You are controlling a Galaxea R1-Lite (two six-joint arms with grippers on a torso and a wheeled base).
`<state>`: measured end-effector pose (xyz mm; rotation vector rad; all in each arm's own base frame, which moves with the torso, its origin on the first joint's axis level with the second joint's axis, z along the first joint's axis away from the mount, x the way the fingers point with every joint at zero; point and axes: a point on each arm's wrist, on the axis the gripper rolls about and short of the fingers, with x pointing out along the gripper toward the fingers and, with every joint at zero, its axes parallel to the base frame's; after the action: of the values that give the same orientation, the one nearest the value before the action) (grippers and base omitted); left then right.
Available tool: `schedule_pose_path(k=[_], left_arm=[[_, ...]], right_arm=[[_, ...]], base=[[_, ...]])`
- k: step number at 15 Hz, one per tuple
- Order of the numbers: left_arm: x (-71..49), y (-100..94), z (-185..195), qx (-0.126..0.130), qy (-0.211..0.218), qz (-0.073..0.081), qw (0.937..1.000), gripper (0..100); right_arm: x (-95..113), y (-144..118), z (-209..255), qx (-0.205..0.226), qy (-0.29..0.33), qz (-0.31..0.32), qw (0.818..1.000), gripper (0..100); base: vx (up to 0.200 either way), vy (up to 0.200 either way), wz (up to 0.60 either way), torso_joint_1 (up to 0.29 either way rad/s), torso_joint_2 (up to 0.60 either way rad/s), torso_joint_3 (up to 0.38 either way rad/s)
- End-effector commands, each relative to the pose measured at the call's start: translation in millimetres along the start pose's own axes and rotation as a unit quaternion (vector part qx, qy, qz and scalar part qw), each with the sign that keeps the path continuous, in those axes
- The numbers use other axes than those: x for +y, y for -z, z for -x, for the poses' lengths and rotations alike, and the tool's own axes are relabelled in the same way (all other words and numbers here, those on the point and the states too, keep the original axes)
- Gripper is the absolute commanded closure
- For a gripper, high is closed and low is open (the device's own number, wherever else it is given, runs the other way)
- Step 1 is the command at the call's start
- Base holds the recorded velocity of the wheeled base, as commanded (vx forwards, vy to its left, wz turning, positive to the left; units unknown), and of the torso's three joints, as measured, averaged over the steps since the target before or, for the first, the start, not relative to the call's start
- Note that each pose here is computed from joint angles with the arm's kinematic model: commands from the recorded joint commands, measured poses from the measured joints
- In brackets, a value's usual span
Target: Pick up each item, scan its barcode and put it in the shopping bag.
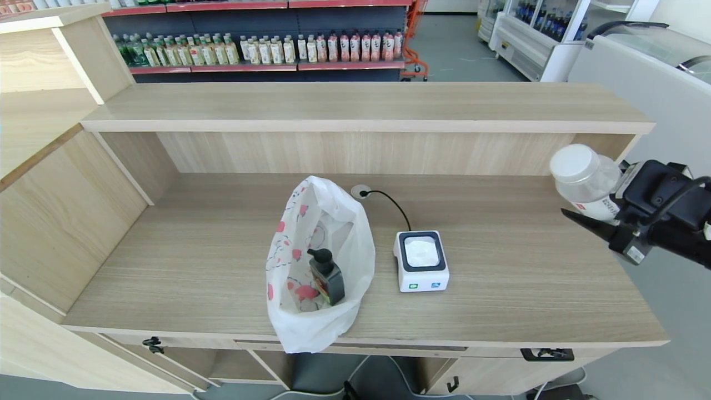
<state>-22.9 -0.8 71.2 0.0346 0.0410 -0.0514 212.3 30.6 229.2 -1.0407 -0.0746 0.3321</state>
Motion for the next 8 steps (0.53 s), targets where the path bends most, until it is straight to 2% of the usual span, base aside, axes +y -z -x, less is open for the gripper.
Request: schedule_pose_path(k=[1, 2, 4, 8], left_arm=[[0.0, 0.0, 0, 0.0, 0.0, 0.0, 1.0, 0], [0.0, 0.0, 0, 0.0, 0.0, 0.0, 1.0, 0], [0.0, 0.0, 0, 0.0, 0.0, 0.002, 1.0, 0], [0.0, 0.0, 0, 0.0, 0.0, 0.002, 1.0, 0]], right_arm=[[9, -2, -15, -0.01, -0.026, -0.001, 1.0, 100], [14, -4, -22, -0.02, -0.031, 0.001, 0.999, 100], [19, -4, -34, -0.034, -0.028, 0.004, 0.999, 100], [36, -5, -67, -0.094, -0.035, 0.009, 0.995, 100]], base=[[0.0, 0.2, 0.0, -0.007, 0.0, 0.002], [0.0, 0.2, 0.0, 0.002, 0.0, 0.002], [0.0, 0.0, 0.0, 0.0, 0.0, 0.0], [0.0, 0.0, 0.0, 0.0, 0.0, 0.0]])
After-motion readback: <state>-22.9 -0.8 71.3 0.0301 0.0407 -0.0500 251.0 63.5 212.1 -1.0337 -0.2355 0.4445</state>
